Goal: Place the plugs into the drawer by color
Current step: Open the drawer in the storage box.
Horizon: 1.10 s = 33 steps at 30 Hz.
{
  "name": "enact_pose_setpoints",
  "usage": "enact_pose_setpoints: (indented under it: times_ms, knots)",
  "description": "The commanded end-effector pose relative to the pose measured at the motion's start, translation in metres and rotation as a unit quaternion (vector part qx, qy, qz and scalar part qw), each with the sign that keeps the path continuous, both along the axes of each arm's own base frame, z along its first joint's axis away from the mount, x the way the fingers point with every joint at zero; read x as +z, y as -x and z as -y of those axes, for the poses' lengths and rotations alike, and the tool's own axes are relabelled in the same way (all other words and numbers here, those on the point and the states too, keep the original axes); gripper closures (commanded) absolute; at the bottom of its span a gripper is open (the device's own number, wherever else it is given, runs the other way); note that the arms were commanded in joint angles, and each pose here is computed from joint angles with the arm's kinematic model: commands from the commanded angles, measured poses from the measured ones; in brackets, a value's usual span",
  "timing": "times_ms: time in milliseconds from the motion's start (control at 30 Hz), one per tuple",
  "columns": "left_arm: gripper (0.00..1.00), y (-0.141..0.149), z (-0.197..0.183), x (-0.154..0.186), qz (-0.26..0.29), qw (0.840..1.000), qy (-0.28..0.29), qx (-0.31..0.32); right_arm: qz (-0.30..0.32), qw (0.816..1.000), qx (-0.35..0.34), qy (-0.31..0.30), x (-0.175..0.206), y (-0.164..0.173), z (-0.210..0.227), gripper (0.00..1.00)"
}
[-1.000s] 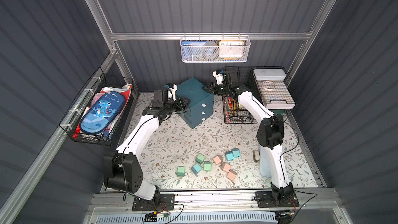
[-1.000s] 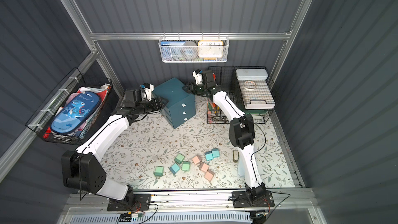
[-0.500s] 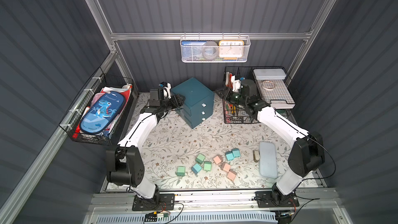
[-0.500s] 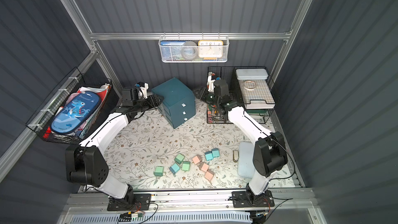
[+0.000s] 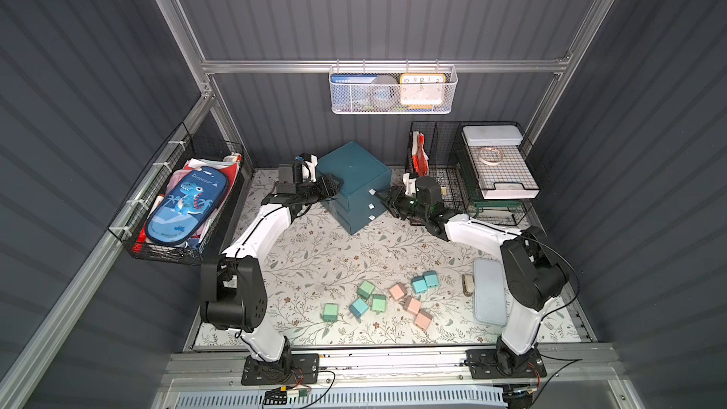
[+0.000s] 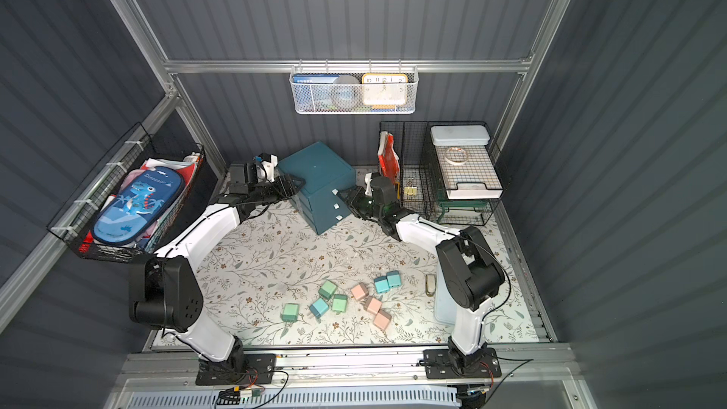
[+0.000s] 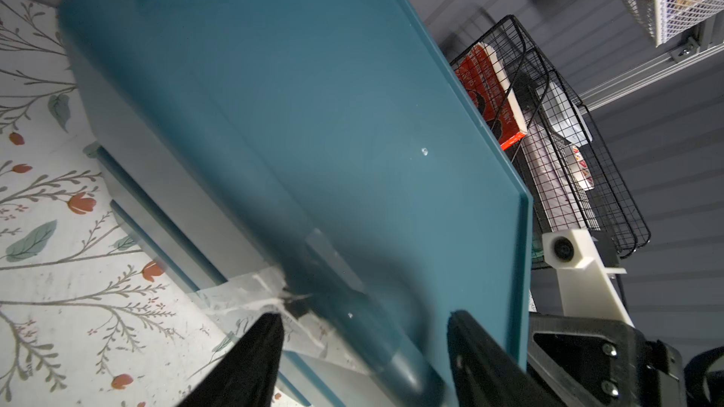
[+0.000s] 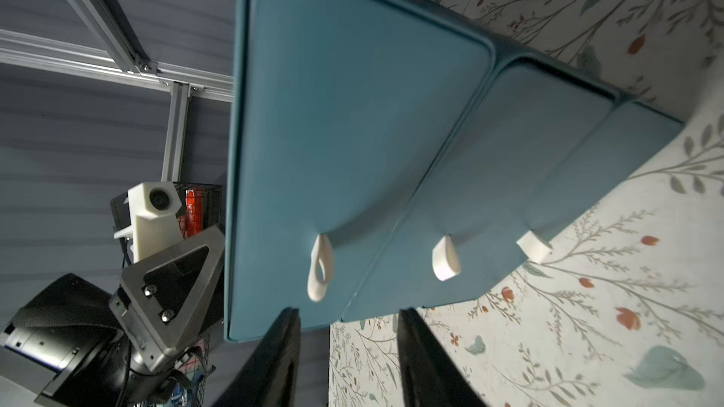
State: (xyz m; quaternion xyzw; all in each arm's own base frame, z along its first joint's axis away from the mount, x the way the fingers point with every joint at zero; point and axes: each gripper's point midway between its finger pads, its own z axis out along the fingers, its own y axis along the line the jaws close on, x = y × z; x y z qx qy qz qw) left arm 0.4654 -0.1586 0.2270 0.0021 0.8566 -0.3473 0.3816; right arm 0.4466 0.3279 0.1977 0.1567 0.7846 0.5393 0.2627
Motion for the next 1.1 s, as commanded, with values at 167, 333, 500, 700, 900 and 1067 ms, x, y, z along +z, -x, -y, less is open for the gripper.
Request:
enact_pose_setpoints:
  times_ms: [167, 333, 500, 700, 900, 1067]
  knots:
    - [0.29, -0.005, 0.001, -0.009, -0.006, 1.000, -0.001, -0.002, 0.016, 0.998, 0.011, -0.061, 0.024, -0.018, -0.017, 0.62]
    - [0.29, -0.005, 0.000, -0.013, -0.008, 1.000, -0.005, -0.001, 0.013, 0.998, 0.016, -0.066, 0.021, -0.021, -0.021, 0.80]
    - [0.29, -0.010, -0.002, -0.015, -0.010, 1.000, -0.008, 0.006, 0.006, 0.998, 0.025, -0.062, 0.016, -0.012, -0.019, 0.99]
    - [0.29, -0.022, -0.003, -0.014, -0.009, 1.000, -0.002, 0.015, 0.008, 0.999, 0.030, -0.025, 0.009, 0.009, -0.011, 1.00]
    - [0.29, -0.041, 0.001, -0.007, -0.006, 1.000, 0.013, 0.017, 0.022, 0.998, 0.041, 0.044, 0.002, 0.044, -0.006, 1.00]
    - [0.29, -0.048, 0.002, -0.003, -0.003, 1.000, 0.017, 0.021, 0.035, 0.992, 0.052, 0.106, -0.006, 0.075, 0.001, 1.00]
